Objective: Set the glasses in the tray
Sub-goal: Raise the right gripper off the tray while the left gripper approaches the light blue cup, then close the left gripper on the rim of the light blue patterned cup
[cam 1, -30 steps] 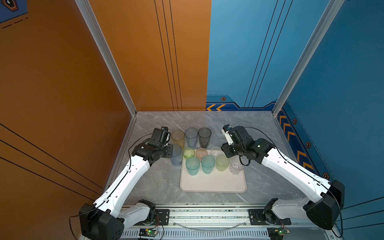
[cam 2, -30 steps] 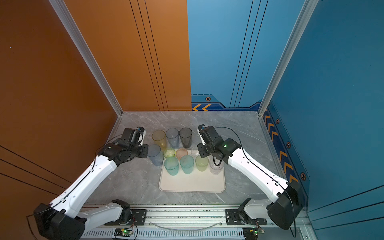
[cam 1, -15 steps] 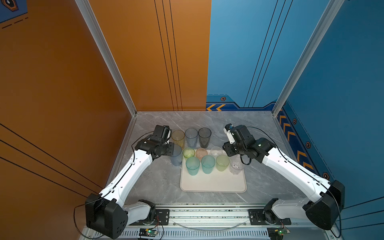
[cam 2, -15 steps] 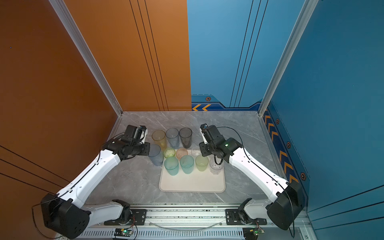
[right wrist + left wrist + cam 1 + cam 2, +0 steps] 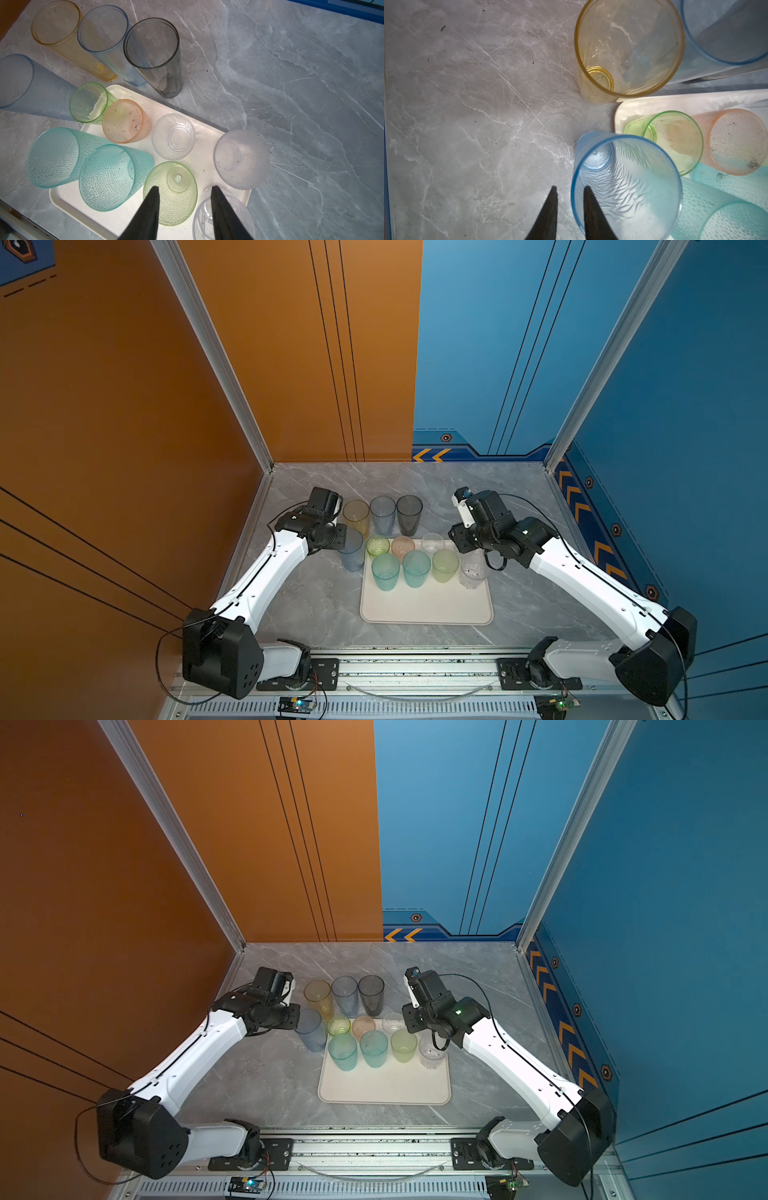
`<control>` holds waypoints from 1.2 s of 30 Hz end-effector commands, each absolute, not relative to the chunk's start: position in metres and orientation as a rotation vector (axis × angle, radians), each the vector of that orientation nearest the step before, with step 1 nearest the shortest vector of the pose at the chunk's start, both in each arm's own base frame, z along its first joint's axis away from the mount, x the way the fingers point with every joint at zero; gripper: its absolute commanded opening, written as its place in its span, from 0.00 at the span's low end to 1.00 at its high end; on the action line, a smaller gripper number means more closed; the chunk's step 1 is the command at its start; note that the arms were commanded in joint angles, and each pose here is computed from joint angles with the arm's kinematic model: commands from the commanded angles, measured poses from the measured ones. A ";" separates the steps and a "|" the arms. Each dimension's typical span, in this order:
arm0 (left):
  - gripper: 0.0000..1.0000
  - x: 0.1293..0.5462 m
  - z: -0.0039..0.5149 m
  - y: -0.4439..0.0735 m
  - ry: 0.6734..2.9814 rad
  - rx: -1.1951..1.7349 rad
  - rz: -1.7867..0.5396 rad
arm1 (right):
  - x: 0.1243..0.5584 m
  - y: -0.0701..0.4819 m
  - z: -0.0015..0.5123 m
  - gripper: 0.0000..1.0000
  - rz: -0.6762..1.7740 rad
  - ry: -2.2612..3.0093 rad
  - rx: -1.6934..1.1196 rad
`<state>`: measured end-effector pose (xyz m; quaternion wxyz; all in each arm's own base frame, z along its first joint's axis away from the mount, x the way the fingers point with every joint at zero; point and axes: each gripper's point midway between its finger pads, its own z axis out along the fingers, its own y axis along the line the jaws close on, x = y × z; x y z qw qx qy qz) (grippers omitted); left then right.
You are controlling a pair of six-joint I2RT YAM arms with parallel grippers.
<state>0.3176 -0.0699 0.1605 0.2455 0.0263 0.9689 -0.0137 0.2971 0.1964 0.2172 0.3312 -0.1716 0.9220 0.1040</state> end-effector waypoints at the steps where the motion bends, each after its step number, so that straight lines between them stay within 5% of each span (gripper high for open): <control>1: 0.24 0.322 0.165 -0.070 2.652 0.088 -0.038 | 0.297 0.198 0.217 0.40 0.300 2.409 -0.444; 36: 0.00 0.325 0.150 -0.074 2.718 0.107 -0.043 | 0.302 0.200 0.195 0.40 0.308 2.465 -0.456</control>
